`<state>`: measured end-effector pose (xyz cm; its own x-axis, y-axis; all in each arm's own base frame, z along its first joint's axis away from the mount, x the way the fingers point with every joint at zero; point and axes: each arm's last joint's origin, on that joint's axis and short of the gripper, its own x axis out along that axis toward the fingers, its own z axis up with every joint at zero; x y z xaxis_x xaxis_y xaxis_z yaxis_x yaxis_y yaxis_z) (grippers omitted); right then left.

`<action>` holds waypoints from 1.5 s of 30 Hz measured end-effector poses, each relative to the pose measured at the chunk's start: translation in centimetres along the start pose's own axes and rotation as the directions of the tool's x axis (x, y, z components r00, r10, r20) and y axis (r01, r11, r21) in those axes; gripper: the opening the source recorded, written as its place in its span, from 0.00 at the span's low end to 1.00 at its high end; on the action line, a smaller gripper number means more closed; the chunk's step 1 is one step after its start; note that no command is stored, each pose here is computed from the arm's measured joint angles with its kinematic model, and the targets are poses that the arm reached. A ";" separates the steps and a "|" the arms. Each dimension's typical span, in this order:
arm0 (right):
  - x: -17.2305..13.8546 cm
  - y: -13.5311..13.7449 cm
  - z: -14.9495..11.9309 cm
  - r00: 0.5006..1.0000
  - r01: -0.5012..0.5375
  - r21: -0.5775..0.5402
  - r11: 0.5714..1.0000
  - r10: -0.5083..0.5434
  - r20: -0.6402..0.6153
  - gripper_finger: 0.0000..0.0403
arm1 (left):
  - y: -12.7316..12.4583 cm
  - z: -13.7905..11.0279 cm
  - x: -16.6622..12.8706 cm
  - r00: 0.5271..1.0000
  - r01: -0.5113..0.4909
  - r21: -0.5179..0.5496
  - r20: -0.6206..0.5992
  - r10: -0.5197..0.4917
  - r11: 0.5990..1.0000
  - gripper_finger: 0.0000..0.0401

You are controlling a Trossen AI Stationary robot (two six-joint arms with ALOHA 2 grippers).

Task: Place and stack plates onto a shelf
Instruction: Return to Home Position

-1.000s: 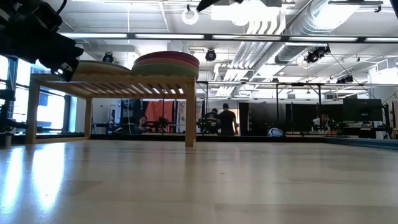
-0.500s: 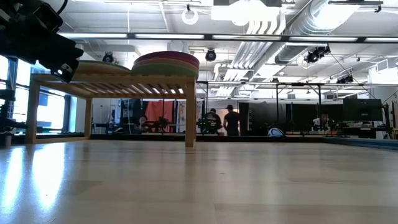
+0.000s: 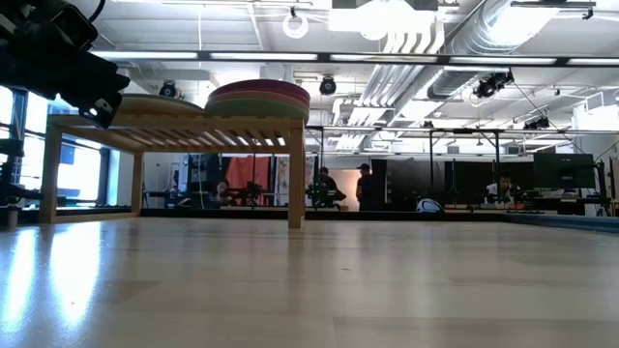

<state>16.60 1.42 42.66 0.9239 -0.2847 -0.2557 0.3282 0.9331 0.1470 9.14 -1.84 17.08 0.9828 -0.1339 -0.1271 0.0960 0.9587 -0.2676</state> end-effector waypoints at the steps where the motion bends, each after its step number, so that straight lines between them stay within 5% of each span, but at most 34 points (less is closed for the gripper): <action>1: 0.0 -0.3 -1.0 1.000 -0.009 0.002 1.000 0.009 0.007 0.39 | 0.0 0.0 0.0 1.000 0.000 0.000 0.000 0.000 1.000 0.20; 19: -0.1 -3.7 -15.4 0.953 -0.294 0.122 0.948 0.280 0.116 0.39 | 0.0 0.0 0.0 1.000 0.000 0.000 0.000 0.000 1.000 0.20; 45: -1.1 -6.6 -23.4 0.937 -0.294 0.124 0.948 0.260 0.235 0.39 | 0.1 0.1 0.0 0.999 -0.035 0.035 0.013 0.034 0.999 0.20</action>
<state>8.81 0.71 19.63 0.9968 -0.0758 0.0236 0.0637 0.9409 0.3328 9.16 -1.73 17.12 0.9875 -0.0978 -0.1237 0.0674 0.9710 -0.2295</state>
